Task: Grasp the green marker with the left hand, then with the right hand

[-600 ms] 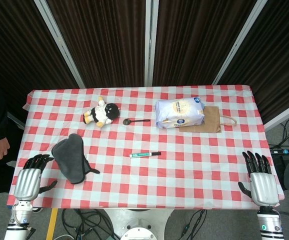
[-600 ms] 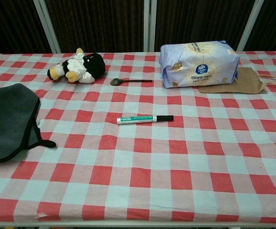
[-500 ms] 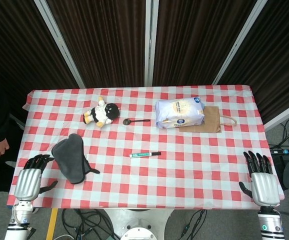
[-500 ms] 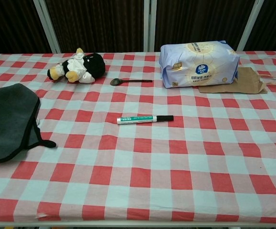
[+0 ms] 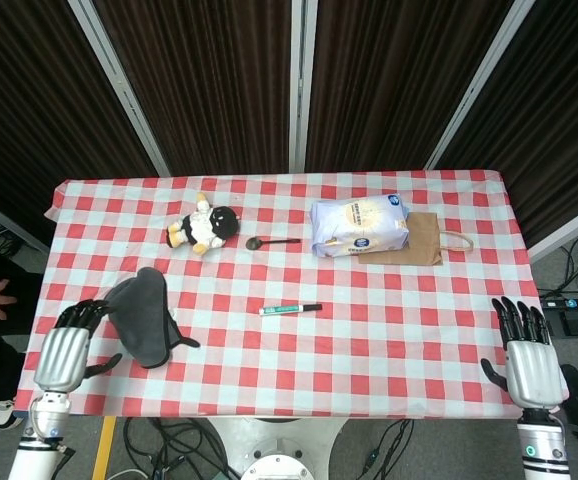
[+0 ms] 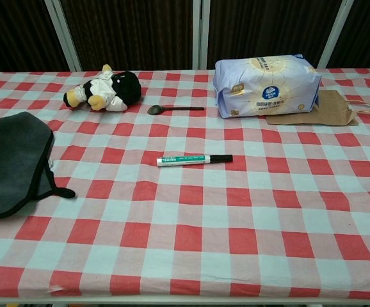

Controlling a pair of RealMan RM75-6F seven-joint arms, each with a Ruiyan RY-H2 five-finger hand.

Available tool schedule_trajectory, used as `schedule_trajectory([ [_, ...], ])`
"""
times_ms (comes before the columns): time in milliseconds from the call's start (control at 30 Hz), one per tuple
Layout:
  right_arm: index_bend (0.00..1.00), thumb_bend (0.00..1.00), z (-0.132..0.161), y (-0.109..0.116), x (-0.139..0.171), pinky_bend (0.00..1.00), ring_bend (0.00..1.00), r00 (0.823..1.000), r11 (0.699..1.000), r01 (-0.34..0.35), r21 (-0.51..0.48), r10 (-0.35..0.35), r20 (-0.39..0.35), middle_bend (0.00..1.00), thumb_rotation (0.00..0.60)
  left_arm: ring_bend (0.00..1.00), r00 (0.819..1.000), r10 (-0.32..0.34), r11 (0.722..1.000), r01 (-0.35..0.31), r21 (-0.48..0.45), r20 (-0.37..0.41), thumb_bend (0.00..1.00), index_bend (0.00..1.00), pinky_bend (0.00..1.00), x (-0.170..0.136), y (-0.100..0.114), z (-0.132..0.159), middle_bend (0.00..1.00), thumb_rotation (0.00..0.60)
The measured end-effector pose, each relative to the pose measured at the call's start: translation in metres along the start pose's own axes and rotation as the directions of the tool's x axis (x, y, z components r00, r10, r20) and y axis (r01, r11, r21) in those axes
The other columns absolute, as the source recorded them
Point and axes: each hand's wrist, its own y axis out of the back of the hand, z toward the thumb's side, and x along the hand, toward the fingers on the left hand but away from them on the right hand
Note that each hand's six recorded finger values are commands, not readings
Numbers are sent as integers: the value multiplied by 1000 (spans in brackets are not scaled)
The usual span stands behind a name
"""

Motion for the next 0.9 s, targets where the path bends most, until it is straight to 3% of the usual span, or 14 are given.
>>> schedule_trajectory([
  [267, 0, 73, -7, 3, -2, 0, 0, 1000, 1000, 11, -2, -11, 27, 52, 600, 191, 999, -8, 1000, 9, -18, 45, 130, 288, 293, 32, 17, 40, 267, 600],
  [500, 0, 71, -14, 9, -2, 0, 0, 997, 999, 40, -5, -39, 63, 50, 600, 258, 989, -31, 999, 28, 25, 145, 132, 314, 350, 88, 24, 103, 312, 600],
  [733, 0, 71, -21, 7, -6, 0, 0, 995, 999, 35, -18, -33, 92, 49, 600, 342, 964, -158, 986, 164, -10, 214, 149, 351, 424, 136, -10, 161, 403, 600],
  [900, 0, 71, -26, 3, -10, 0, 0, 994, 999, 18, -28, -14, 112, 48, 600, 396, 948, -231, 972, 237, -2, 219, 199, 424, 471, 150, -38, 192, 449, 600],
])
